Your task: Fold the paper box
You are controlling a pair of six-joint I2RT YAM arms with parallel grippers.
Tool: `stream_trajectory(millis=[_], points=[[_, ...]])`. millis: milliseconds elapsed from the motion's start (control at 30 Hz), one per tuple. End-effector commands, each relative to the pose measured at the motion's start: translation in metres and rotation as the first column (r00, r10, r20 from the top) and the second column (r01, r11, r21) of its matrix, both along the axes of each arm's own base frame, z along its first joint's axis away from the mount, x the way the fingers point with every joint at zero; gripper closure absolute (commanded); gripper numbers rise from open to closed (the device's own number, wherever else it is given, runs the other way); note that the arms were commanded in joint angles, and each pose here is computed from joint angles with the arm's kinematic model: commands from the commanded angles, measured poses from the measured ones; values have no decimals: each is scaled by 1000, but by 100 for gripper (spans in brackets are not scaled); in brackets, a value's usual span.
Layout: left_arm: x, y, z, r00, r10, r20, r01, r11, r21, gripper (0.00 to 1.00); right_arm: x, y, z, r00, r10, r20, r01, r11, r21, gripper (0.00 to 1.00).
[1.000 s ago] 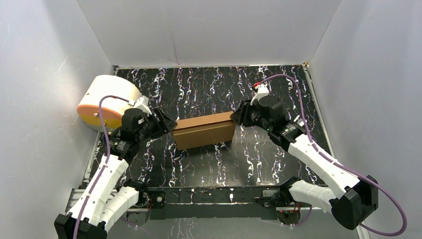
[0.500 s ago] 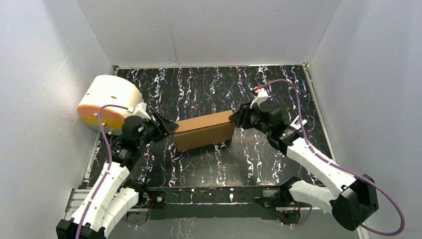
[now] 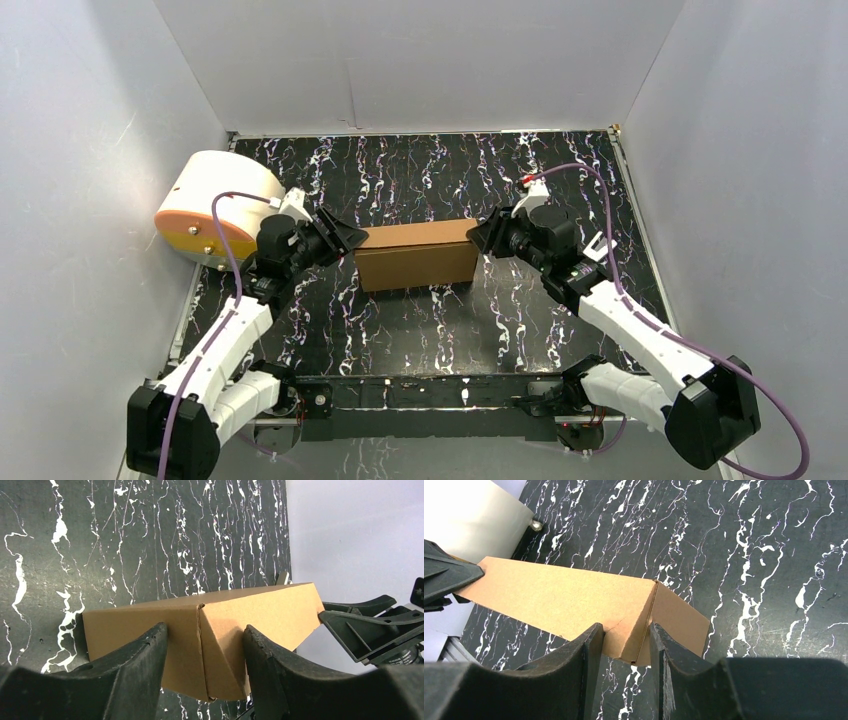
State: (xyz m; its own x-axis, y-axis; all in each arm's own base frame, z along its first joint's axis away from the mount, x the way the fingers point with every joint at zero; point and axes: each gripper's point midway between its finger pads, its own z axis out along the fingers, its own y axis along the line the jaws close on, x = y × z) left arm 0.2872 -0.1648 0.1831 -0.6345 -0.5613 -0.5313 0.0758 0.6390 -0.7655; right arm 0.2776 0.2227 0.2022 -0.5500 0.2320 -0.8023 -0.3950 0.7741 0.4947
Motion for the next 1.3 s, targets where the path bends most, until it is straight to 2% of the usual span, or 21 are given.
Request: stream_trajectory(millis=[0,133,400,633,833,1000,1267], points=[[-18,-11,2,994,-98,-37,99,995,23,45,-25,4,-23,990,85,-113,-89,996,-26,53],[-25,0,10,997,-70,-35,72,996,50,41,-22,-1,-3,994,76,-83,-77,997,-9,51],[-35,16,19,997,-30,-72,34,998,48,26,-19,-4,20,993,99,-67,-99,995,6,37],[-35,18,23,996,-29,-84,31,999,22,20,-14,3,24,981,171,-89,-164,984,74,37],[-28,16,27,996,-42,-81,41,999,-14,22,-9,0,25,972,204,-117,-185,970,156,38],[-23,12,24,992,-77,-99,70,995,-77,29,-8,-5,19,963,228,-143,-198,960,197,41],[-29,15,0,983,-100,-157,79,988,-135,41,-9,-14,-8,942,268,-200,-212,942,262,54]])
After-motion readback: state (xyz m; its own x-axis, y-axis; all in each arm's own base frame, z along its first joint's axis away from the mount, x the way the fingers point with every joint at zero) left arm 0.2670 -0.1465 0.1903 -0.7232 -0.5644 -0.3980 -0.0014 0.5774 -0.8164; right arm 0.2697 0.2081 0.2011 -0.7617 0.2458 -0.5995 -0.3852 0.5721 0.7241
